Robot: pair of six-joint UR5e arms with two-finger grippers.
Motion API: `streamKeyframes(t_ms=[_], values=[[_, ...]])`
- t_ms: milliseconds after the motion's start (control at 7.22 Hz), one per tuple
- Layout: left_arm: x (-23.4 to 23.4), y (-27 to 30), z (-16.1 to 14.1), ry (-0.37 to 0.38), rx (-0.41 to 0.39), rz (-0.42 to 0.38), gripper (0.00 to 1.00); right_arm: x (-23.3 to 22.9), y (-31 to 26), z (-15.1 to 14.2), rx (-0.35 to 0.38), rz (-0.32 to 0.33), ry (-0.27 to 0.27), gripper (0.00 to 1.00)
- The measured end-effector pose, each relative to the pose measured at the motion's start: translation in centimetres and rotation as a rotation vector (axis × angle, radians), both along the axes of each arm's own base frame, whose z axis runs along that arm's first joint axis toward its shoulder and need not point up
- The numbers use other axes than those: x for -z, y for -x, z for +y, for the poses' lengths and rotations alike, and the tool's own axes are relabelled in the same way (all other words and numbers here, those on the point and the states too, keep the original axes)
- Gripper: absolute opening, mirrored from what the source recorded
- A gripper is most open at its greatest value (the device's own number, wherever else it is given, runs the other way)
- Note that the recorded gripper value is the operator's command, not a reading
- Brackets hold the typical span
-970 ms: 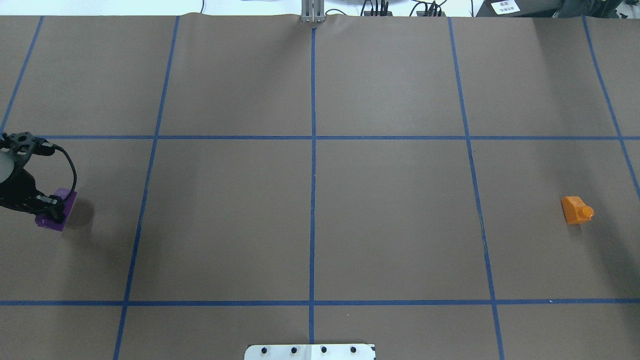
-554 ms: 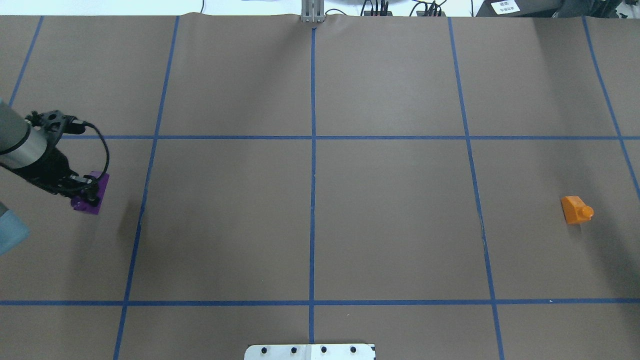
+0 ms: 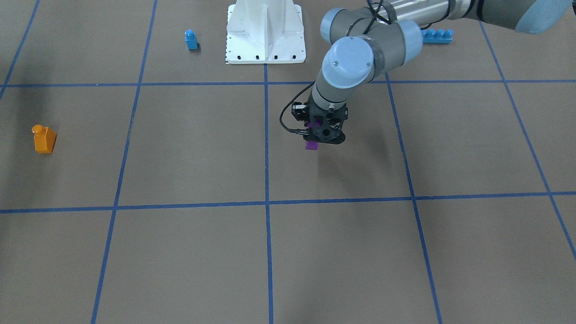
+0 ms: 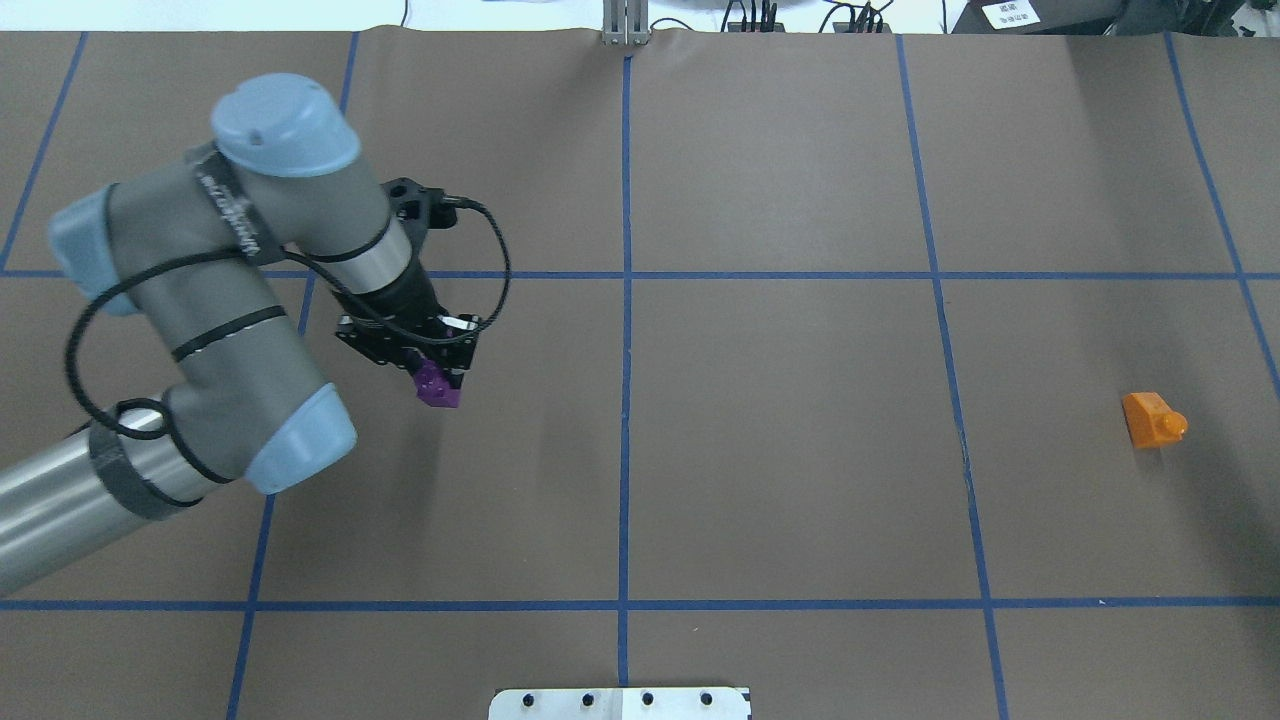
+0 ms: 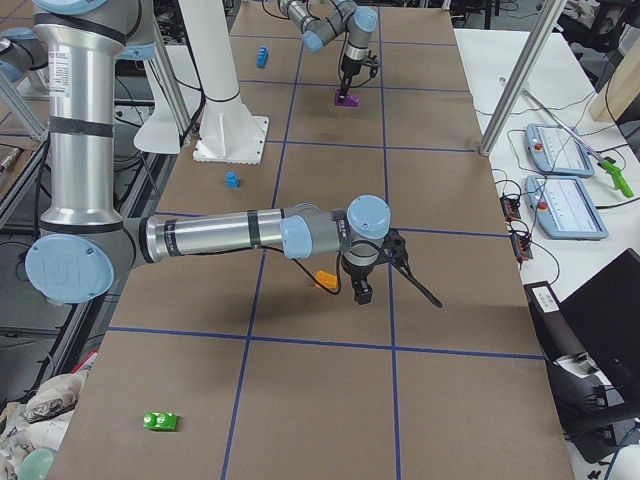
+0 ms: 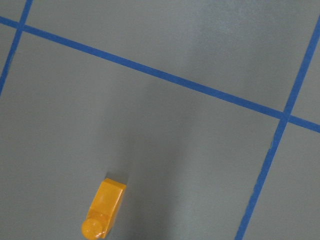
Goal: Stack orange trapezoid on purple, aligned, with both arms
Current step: 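Carry the purple block with the left gripper to the table center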
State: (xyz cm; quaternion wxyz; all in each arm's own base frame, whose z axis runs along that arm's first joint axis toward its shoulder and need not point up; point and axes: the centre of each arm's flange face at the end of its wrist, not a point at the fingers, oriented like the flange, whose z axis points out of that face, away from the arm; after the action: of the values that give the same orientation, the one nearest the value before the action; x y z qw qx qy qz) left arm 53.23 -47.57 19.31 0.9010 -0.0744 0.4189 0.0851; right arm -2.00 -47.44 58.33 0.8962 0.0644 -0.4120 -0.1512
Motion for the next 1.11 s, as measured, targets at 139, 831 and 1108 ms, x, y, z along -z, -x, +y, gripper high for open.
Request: streamKeyframes(t_ms=[139,831,1108], values=[[1.4,-3.0,-0.9,0.007,0.000,-0.007,0.00,0.1,0.2,0.0,0.003,-0.003,-0.003,1.00],[1.3,-10.3,-0.8,0.008,0.038,-0.006,0.00,0.4,0.6,0.0,0.014,-0.041,0.000,1.00],[2.0,-11.1,-0.9,0.015,0.052,-0.013,0.00,0.4,0.6,0.0,0.015,-0.041,-0.001,1.00]])
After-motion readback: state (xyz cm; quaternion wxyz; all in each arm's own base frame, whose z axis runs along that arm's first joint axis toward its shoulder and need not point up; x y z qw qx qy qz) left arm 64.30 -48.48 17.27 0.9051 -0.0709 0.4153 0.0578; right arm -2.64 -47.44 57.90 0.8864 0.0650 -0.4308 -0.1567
